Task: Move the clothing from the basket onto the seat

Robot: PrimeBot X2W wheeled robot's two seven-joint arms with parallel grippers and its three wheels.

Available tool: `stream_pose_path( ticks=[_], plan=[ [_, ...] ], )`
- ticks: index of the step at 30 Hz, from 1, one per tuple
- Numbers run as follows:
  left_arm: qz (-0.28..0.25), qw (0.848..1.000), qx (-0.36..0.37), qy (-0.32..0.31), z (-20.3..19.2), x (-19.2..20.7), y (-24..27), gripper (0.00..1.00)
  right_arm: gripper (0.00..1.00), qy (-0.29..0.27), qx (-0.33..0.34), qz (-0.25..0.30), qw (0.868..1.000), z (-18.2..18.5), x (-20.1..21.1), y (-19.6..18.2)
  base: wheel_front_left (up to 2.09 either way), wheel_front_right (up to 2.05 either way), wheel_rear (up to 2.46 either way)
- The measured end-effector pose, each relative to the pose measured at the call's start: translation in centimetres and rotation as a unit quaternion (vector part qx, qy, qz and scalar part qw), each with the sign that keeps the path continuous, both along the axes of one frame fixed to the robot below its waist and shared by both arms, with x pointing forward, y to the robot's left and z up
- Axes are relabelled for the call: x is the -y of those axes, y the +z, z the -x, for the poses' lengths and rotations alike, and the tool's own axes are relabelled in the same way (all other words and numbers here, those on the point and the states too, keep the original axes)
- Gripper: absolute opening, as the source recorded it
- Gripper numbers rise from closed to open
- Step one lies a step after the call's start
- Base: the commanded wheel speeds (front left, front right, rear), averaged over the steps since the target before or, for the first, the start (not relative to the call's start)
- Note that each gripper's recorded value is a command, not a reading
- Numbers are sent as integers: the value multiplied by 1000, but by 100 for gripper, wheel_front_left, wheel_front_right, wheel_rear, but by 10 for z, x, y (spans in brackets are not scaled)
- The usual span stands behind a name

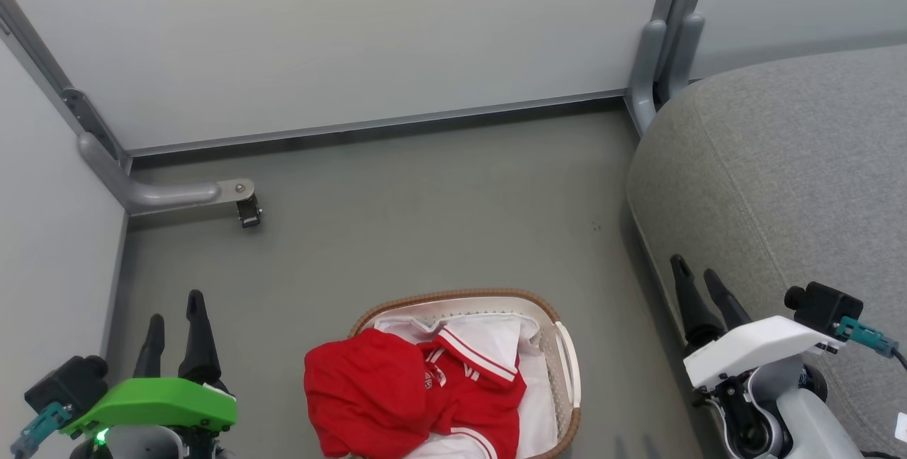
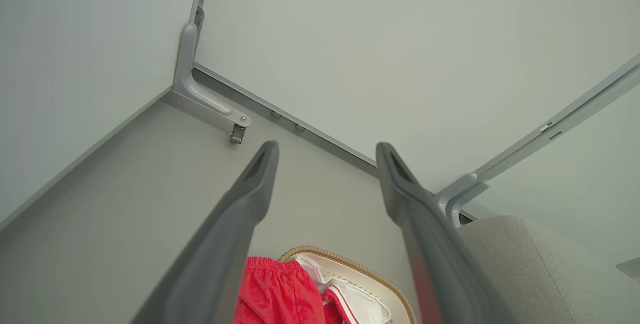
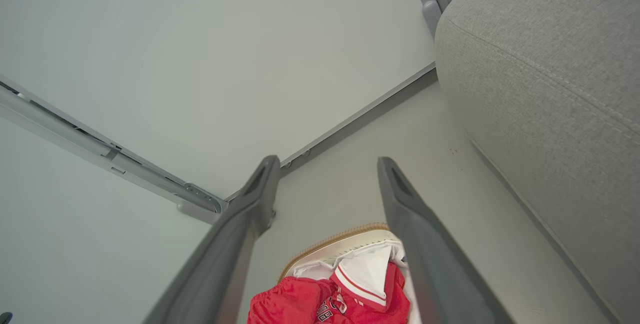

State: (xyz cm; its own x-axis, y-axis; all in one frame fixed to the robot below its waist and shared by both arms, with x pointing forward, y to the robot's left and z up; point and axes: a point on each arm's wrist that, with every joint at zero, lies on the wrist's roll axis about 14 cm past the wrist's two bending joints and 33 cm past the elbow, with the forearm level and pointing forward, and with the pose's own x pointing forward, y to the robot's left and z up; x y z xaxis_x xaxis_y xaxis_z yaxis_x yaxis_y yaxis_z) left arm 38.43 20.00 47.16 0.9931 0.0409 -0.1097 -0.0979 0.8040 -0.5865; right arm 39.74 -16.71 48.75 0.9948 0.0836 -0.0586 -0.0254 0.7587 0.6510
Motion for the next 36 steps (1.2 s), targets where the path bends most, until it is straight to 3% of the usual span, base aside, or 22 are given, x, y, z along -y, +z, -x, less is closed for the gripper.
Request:
stream_pose_path(
  ticks=[21, 36],
  plan=[
    [-157, 987, 21, -42, -5, 15, 10, 100, 100, 40, 16, 133, 990, -5, -16, -5, 0, 0, 0],
    [-216, 974, 42, -52, -5, 23, 18, 100, 100, 44, 35, 200, 978, -6, -16, -1, 0, 0, 0]
  ],
)
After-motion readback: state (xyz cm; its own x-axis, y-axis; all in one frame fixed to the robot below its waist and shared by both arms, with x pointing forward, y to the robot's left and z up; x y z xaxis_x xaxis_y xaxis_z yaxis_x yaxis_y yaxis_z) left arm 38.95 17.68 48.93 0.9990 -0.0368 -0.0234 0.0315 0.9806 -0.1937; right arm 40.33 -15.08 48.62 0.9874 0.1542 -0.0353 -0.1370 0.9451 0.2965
